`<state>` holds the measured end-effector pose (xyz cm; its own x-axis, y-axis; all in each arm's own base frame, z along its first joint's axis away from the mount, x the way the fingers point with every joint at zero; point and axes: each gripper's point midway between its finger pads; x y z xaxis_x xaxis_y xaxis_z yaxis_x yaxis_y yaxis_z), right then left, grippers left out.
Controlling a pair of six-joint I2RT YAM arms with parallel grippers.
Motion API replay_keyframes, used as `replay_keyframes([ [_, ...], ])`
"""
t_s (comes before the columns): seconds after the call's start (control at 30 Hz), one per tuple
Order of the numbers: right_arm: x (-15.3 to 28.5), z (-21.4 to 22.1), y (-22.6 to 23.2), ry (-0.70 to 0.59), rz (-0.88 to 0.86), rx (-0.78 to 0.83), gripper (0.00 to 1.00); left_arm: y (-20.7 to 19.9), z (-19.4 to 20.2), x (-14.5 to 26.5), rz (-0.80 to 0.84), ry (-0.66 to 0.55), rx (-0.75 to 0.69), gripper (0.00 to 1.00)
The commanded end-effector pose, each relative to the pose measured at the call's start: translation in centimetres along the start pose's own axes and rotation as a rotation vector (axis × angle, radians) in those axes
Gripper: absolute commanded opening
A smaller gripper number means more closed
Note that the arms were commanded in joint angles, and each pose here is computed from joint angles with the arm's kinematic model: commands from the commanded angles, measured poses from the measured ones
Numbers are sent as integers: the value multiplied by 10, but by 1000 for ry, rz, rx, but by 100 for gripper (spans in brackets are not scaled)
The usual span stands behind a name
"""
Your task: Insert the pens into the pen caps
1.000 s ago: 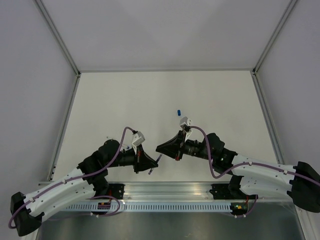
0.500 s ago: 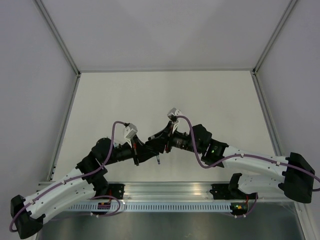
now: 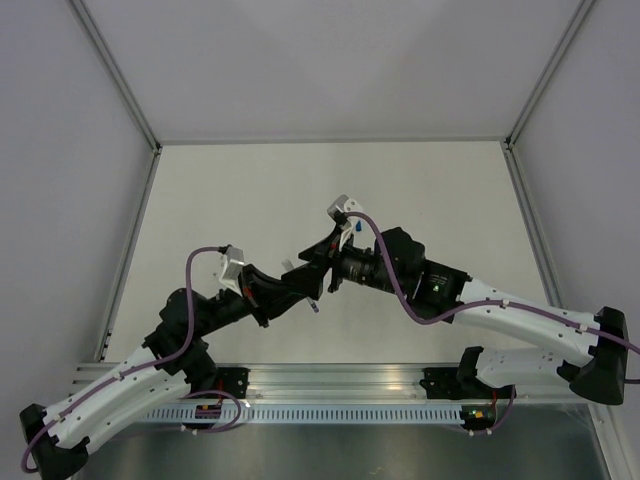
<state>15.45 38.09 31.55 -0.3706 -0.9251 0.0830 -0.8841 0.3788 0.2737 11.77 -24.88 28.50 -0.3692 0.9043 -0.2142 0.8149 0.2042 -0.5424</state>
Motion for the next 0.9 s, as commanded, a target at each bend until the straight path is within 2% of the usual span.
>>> replay_keyframes([
  [0.0,17,-30,1,-22,24,61,77,2,-7,1,-8,-44,11,2],
  [0.1,33,-38,8,-35,-6,95,85,5,-2,0,-21,-27,24,2],
  [0.27,47,-9,20,36,-109,133,84,4,-4,1,-28,-33,39,2],
  [0.4,54,38,31,134,-236,150,75,1,-9,1,-26,-52,75,2],
  [0.47,56,46,37,142,-280,150,74,1,-11,1,-26,-66,93,2],
  [0.67,49,62,30,158,-264,132,72,2,-11,-1,-15,-93,129,2],
  [0.77,39,60,26,141,-245,135,65,2,-10,-2,-16,-91,131,2],
  [0.87,30,61,19,132,-206,123,52,7,-7,-4,-33,-76,134,2],
])
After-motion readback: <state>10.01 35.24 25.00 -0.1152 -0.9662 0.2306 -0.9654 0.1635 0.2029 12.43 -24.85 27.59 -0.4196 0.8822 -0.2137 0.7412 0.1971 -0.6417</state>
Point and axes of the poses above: each gripper's point midway between its finger pads, its own x axis back along the fingers, its own y axis along the line the jaws close on, z = x × y, and after that the axes turned 9 degrees about x, right-handed
